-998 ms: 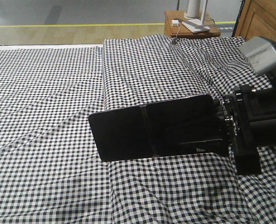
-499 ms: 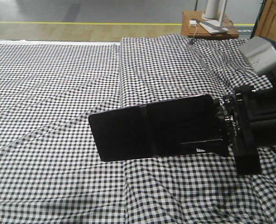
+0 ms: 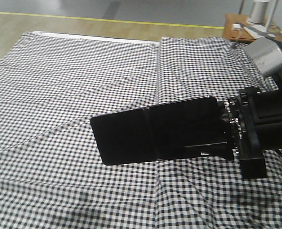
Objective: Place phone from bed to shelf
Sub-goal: 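Hold the phone in the right gripper while the base turns away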
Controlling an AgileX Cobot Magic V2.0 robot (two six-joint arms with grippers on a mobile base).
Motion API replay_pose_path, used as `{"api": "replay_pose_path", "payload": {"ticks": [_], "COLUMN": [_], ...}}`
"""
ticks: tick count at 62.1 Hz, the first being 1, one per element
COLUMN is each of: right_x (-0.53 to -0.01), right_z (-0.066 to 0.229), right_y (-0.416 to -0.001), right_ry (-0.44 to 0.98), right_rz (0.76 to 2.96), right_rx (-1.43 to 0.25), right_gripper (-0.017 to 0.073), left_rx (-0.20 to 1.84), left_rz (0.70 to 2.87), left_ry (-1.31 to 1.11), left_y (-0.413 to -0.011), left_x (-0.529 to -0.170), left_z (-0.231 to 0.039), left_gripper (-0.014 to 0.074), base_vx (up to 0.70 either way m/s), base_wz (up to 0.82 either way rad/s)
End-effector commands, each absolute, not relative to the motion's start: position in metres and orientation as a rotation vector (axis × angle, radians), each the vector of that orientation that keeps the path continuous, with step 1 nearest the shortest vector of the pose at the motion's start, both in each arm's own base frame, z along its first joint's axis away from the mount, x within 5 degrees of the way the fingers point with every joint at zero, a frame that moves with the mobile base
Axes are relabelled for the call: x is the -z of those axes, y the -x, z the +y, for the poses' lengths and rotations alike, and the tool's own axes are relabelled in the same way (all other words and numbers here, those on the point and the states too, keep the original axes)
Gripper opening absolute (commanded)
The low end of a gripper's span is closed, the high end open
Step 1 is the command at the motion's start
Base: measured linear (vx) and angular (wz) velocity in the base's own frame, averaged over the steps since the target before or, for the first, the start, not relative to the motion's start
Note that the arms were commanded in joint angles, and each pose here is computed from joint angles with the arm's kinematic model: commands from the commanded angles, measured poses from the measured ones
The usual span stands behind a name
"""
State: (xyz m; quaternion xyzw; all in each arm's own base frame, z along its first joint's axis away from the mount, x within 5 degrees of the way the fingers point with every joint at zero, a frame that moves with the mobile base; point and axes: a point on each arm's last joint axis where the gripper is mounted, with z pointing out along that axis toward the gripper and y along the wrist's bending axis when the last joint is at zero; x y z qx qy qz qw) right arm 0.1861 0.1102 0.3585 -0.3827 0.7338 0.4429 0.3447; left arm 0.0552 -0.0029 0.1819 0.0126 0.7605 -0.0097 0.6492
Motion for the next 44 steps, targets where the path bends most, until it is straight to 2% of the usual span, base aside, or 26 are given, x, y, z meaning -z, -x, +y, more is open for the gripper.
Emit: {"api": "replay_pose_path", "payload": {"ticks": [1, 44], "right_x": [-0.3780, -0.3779], "right_z": [0.1123, 0.1123], "right_y": [-0.1751, -0.1751], "right_ry": [1.002, 1.004], "right_rz": [1.800, 1.800], "right_rx": [-1.259, -1.258], "right_gripper": [-0.0004, -0.0004], "left_rx": [0.028, 0.028], "left_rz": [1.652, 1.652], "left_ry": [-0.014, -0.014], "left_y": [-0.0557, -0.0557], "left_x": [-0.1880, -0.1880], "left_z": [-0.0023, -0.0023], "left_gripper": [0.0001, 0.0001], "base_vx": [-0.07, -0.09], "base_wz": [0.36, 0.36]}}
